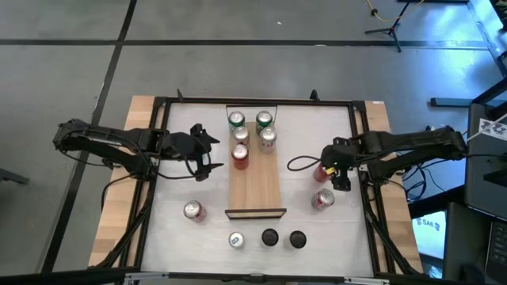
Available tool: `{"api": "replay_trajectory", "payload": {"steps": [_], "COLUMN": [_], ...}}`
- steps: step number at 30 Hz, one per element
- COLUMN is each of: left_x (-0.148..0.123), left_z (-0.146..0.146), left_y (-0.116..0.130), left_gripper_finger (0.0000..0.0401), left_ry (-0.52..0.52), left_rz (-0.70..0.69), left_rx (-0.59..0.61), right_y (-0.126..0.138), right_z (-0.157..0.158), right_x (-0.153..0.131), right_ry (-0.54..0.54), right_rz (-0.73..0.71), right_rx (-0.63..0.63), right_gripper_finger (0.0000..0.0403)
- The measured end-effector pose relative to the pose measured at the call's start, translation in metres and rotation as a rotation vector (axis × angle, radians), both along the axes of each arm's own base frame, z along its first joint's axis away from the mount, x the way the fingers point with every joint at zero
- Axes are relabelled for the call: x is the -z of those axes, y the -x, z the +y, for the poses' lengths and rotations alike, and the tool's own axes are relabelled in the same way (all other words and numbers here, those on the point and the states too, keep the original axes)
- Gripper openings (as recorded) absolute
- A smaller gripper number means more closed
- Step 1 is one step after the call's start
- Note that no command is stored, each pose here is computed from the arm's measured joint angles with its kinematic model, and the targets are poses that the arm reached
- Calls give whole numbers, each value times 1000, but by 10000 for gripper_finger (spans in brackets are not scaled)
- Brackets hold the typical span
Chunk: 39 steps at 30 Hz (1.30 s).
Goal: Place canned beverage on shelf
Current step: Put the black soda can on the shelf aligned with the other black soda can
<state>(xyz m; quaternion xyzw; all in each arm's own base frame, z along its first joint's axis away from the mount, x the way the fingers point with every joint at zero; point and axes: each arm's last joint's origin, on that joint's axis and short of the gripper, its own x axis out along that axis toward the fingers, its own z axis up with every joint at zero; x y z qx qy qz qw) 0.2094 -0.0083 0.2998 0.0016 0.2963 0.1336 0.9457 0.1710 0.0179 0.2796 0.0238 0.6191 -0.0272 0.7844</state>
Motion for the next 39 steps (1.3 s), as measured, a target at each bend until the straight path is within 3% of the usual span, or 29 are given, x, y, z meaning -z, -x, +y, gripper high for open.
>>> {"api": "replay_trajectory", "payload": {"steps": [9,22,27,39], "left_x": [-2,-3,-3,-3], "left_z": [0,0,0,0], "left_y": [-2,-2,-2,-2], "left_gripper_finger": [378,378,378,378], "left_ry": [2,3,3,3], "left_rz": [-28,-42,-42,-41], "left_rx": [-1,-1,-1,-1], "right_y": [1,-3,-5,-2], "right_z": [-2,0,0,-1], "right_x": [25,13,0,1], "right_ry": [63,3,14,119], "right_rz": [26,-28,-66,-12], "right_rx": [11,-1,-58,-252], "right_gripper_finger": [356,356,356,356]}}
